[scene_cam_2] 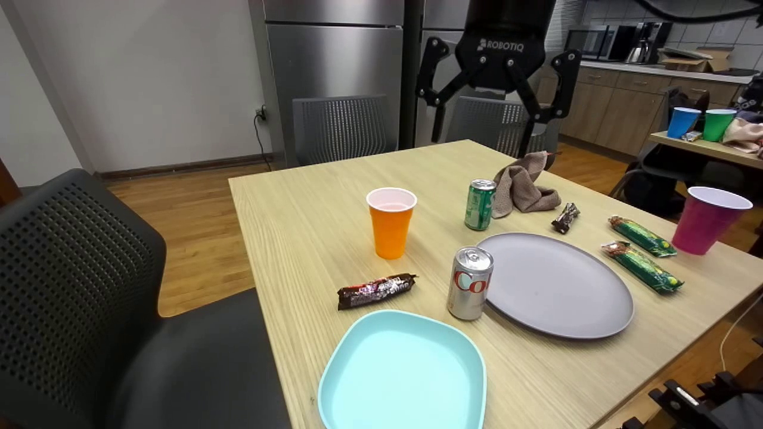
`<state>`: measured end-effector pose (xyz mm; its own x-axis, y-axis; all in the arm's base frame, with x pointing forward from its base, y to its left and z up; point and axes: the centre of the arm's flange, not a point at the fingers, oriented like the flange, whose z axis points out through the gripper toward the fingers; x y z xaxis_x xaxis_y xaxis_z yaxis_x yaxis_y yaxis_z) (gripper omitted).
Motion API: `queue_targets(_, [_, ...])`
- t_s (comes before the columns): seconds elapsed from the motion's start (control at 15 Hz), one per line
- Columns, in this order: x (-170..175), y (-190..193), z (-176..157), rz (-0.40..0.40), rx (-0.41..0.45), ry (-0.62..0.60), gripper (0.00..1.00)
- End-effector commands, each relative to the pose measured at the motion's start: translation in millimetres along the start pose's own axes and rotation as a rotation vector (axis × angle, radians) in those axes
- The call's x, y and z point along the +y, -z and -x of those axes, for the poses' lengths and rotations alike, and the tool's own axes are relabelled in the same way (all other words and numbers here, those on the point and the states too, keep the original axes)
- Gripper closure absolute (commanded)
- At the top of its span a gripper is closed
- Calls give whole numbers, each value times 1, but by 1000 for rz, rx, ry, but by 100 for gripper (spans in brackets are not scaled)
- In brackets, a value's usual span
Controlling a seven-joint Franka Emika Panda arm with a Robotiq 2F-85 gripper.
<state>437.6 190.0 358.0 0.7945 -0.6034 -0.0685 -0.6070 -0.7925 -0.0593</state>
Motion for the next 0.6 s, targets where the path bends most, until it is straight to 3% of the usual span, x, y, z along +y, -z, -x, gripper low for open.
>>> queue_targets(0.0, [-1, -1, -1, 0, -2, -1, 0])
queue_targets(0.53, [-6, -3, -2, -1, -5, -6, 0])
